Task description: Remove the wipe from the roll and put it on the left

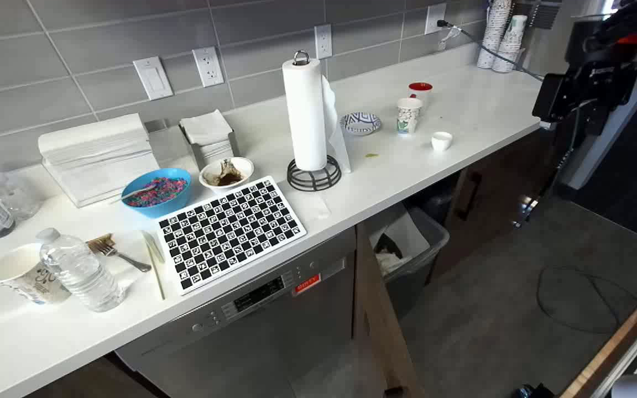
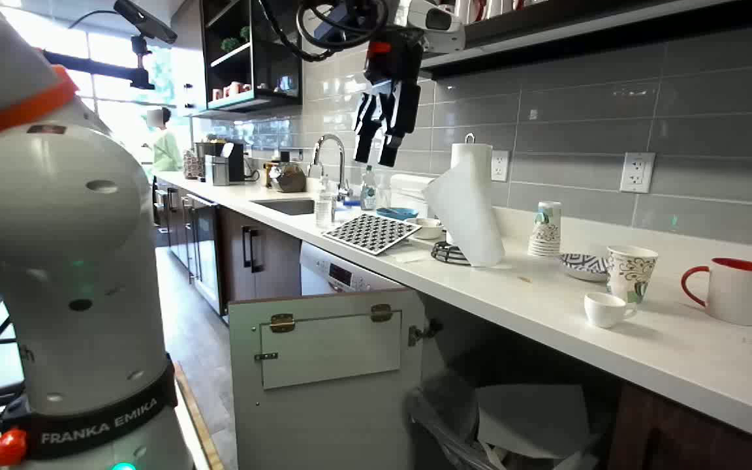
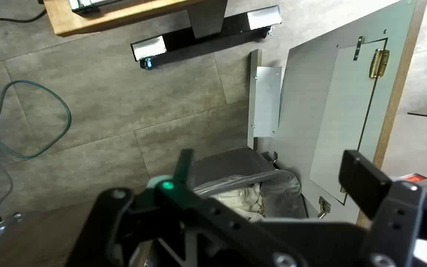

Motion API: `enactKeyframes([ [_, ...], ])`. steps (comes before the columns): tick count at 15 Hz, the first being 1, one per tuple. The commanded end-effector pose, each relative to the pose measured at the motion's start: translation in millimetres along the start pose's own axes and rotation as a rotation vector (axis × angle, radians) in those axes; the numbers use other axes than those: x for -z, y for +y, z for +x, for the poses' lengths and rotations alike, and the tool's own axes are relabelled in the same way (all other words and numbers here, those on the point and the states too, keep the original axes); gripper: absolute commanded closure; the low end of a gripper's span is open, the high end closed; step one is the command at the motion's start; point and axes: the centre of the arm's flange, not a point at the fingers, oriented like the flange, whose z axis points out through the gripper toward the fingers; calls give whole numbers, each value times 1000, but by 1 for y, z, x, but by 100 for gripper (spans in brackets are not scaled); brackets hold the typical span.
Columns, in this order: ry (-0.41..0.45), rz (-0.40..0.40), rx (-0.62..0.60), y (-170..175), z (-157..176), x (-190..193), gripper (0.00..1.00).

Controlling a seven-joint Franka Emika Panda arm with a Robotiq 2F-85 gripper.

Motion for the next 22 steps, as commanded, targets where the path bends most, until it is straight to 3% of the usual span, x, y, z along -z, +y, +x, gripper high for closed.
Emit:
enactKeyframes([
  [1, 0, 0, 0, 0, 0, 0, 0],
  [19, 0, 0, 0, 0, 0, 0, 0],
  [22, 166, -5, 140, -28, 49, -15, 0],
])
